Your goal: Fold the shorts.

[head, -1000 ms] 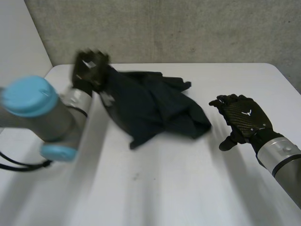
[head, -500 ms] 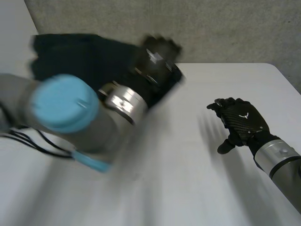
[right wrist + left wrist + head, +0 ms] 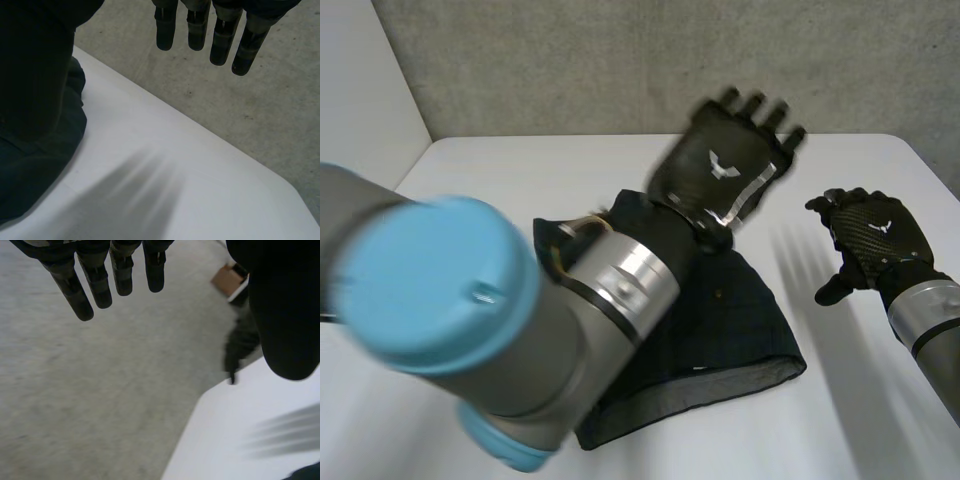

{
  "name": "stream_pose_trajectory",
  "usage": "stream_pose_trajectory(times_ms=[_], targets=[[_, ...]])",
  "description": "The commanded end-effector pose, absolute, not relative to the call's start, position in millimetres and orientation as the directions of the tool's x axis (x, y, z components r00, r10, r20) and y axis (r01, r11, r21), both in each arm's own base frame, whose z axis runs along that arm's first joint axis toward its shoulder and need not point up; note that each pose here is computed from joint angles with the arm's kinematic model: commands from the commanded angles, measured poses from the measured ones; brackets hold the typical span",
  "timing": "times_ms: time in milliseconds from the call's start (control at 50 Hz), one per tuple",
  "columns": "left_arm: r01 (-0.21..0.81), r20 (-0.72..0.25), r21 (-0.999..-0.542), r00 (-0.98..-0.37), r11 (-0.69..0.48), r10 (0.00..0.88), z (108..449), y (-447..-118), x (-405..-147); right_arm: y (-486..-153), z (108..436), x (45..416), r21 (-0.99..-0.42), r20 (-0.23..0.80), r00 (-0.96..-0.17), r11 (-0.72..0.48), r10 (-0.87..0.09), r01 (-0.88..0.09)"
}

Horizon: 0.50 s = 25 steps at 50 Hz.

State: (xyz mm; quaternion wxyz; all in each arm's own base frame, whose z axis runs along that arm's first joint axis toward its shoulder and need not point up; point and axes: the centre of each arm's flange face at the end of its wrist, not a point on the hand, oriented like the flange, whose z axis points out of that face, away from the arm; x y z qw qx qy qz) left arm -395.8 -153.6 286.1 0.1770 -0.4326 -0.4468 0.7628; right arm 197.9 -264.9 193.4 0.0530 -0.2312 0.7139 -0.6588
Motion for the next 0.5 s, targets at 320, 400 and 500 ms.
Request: stream_pose_trajectory(times_ms=[320, 400, 500], targets=[[0.265, -0.318, -0.948, -0.786, -0.176, 0.53, 241, -217, -288, -232, 146, 243, -0.895, 0.217, -0.762, 0.186, -0.61, -0.404], [0.272, -0.314, -0.949, -0.799, -0.158, 0.513, 229, -219, -280, -242, 135, 247, -0.883, 0.252, -0.745, 0.168, -0.617, -0.438], [0.286, -0.313, -0.949, -0.815, -0.132, 0.487, 216, -224, -268, -265, 135, 247, -0.866, 0.339, -0.742, 0.117, -0.579, -0.487]])
